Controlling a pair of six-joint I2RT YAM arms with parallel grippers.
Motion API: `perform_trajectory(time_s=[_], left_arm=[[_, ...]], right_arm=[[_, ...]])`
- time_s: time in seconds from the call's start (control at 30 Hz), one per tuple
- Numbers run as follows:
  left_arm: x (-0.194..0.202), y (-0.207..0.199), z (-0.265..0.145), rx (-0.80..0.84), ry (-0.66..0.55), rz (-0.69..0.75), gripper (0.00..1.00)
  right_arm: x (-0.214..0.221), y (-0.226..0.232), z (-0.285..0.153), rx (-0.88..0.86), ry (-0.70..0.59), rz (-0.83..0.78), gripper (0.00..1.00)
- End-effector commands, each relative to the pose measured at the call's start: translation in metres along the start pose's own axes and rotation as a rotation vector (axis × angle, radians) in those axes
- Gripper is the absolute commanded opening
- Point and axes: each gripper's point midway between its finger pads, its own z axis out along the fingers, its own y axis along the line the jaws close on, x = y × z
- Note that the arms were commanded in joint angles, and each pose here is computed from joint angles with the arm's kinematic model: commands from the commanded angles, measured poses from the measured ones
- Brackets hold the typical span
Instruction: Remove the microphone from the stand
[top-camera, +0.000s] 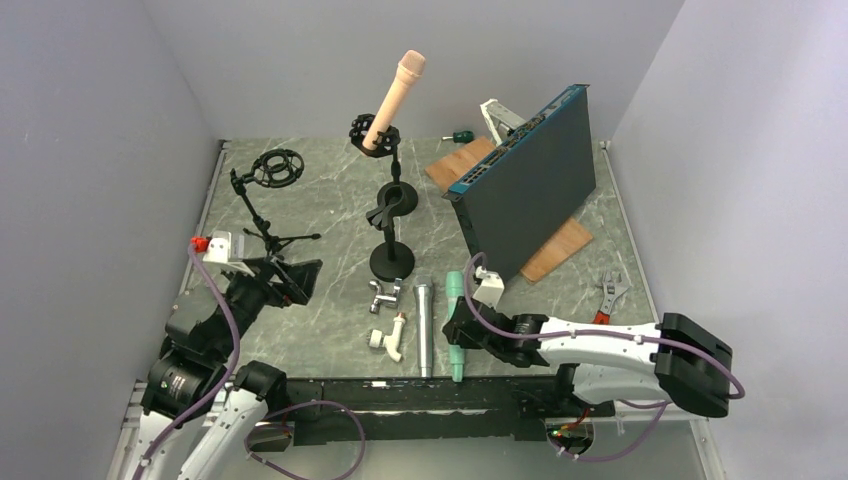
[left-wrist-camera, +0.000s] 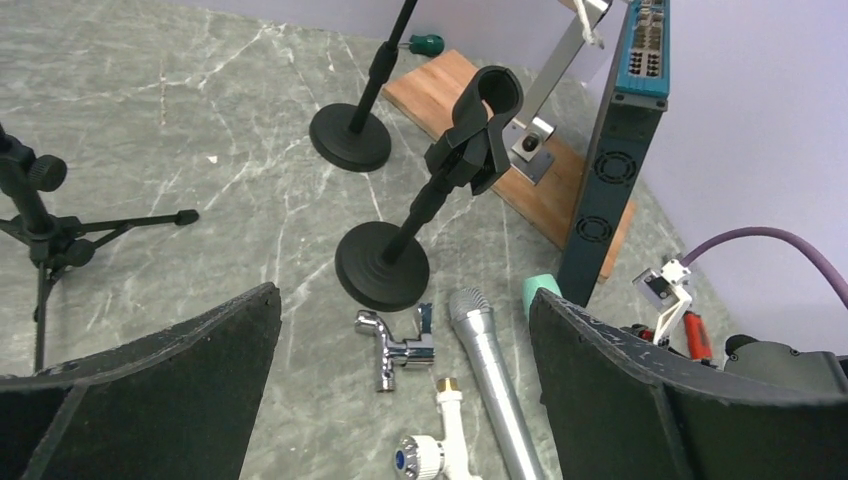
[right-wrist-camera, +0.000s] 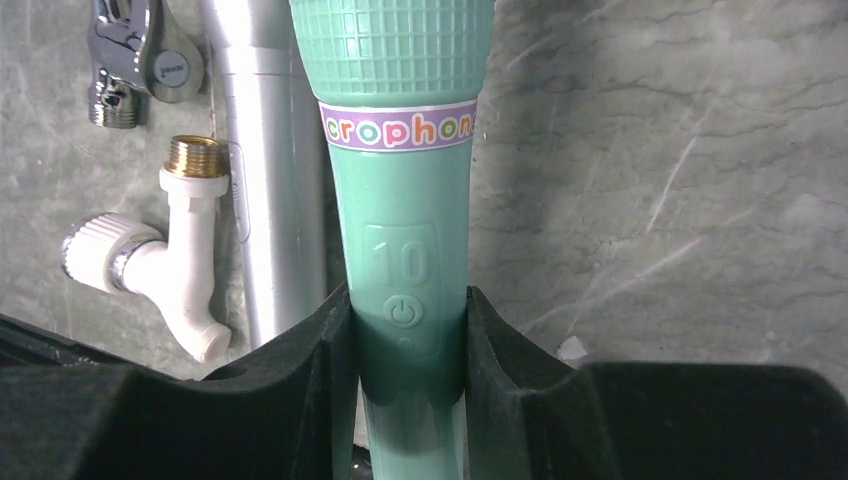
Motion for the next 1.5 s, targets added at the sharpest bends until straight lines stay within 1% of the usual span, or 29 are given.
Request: perform_trajectory(time_s=[0.0,0.07,0.2,0.27,0.4,0.5,0.57,0.63,0.7,0.8,0.87,1.03,1.1,1.17,1.23,1.33,1.4,1.47], left_arm=[[-0.02,-0.003,-0.01,-0.001,-0.048,0.072,0.96],[-0.024,-0.004,-0.011,0.002,-0.056,0.098,0.96],[-0.039,0.008,-0.012,-0.085,-0.081,0.121,0.98],[-0.049,0.012,-0.013,-0.133,-0.094,0.117,0.98],[-0.067,0.007,-0.007,-0.135,-0.107,0.173,0.99],[-0.072,0.009,0.007,-0.161,-0.064,0.221,0.99],[-0.071,0.018,0.017,-0.213,-0.019,0.245,0.99],[-0.074,0.023,0.026,-0.248,-0.016,0.26,0.99],[-0.083,0.023,0.032,-0.251,-0.045,0.3,1.0],[-0.102,0.044,0.035,-0.375,-0.106,0.342,0.99],[-0.112,0.053,0.039,-0.414,-0.134,0.354,0.99],[-0.123,0.061,0.06,-0.284,-0.098,0.27,0.99],[-0.125,0.062,0.063,-0.227,-0.076,0.271,0.99],[-0.121,0.071,0.062,-0.24,-0.06,0.292,0.99],[-0.115,0.083,0.058,-0.266,-0.096,0.324,0.99],[-0.096,0.106,0.05,-0.334,-0.146,0.315,0.99],[-0.083,0.122,0.054,-0.367,-0.131,0.297,1.0],[-0.073,0.135,0.062,-0.358,-0.097,0.268,0.99]], right_arm=[[-0.004,0.019,0.009,-0.074,-0.046,0.022,0.39],[-0.003,0.022,0.012,-0.076,-0.048,0.007,0.45],[-0.004,0.023,0.016,-0.05,-0.052,-0.015,0.57],[-0.004,0.023,0.017,-0.05,-0.051,-0.016,0.61],[-0.004,0.026,0.015,-0.064,-0.051,-0.02,0.67],[-0.009,0.029,0.01,-0.085,-0.064,-0.027,0.72],[-0.013,0.032,0.005,-0.105,-0.075,-0.035,0.79],[-0.017,0.036,0.0,-0.128,-0.082,-0.051,0.82],[-0.02,0.04,-0.004,-0.145,-0.086,-0.064,0.84],[-0.022,0.047,-0.01,-0.183,-0.084,-0.073,0.86],[-0.023,0.053,-0.014,-0.218,-0.081,-0.08,0.86],[-0.02,0.068,-0.021,-0.296,-0.057,-0.133,0.87],[-0.022,0.076,-0.023,-0.334,-0.059,-0.14,0.88],[-0.021,0.078,-0.025,-0.349,-0.056,-0.15,0.88],[-0.02,0.08,-0.026,-0.362,-0.055,-0.161,0.88],[-0.021,0.086,-0.029,-0.399,-0.061,-0.184,0.88],[-0.024,0.09,-0.032,-0.421,-0.071,-0.199,0.88],[-0.027,0.094,-0.036,-0.442,-0.083,-0.208,0.88]])
